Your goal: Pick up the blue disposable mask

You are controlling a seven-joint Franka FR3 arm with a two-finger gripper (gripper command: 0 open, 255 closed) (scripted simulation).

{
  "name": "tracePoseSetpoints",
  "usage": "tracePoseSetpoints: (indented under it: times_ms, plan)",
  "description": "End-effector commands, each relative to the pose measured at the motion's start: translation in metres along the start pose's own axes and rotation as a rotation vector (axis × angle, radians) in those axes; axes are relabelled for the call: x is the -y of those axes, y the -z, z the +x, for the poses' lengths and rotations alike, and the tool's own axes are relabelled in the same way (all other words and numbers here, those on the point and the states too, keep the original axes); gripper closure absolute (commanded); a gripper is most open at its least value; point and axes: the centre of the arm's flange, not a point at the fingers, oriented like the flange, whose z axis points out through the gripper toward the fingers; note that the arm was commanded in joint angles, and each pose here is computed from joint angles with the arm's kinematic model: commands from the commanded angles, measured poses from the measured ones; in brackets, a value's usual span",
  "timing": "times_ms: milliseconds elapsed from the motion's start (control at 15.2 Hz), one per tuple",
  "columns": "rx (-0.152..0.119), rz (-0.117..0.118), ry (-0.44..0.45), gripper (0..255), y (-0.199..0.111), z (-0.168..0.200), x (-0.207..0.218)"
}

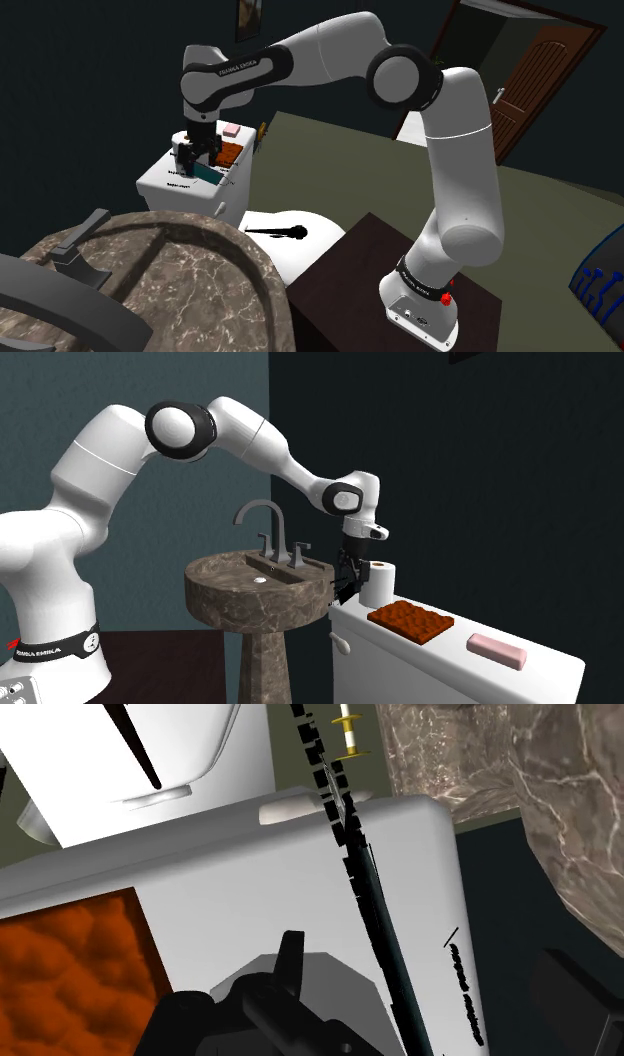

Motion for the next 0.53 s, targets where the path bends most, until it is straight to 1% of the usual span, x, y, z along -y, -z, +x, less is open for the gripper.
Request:
tracePoseSetpoints:
  times_ms: [0, 66, 462]
  plan:
    - [0.0, 0.0, 0.0, 0, -0.0035, -0.0001, 0.0008]
    - [0.0, 0.0, 0.0, 255, -0.0034, -0.0003, 0.0013]
    - [0.0, 0.0, 0.0, 255, -0.0038, 0.0, 0.0011]
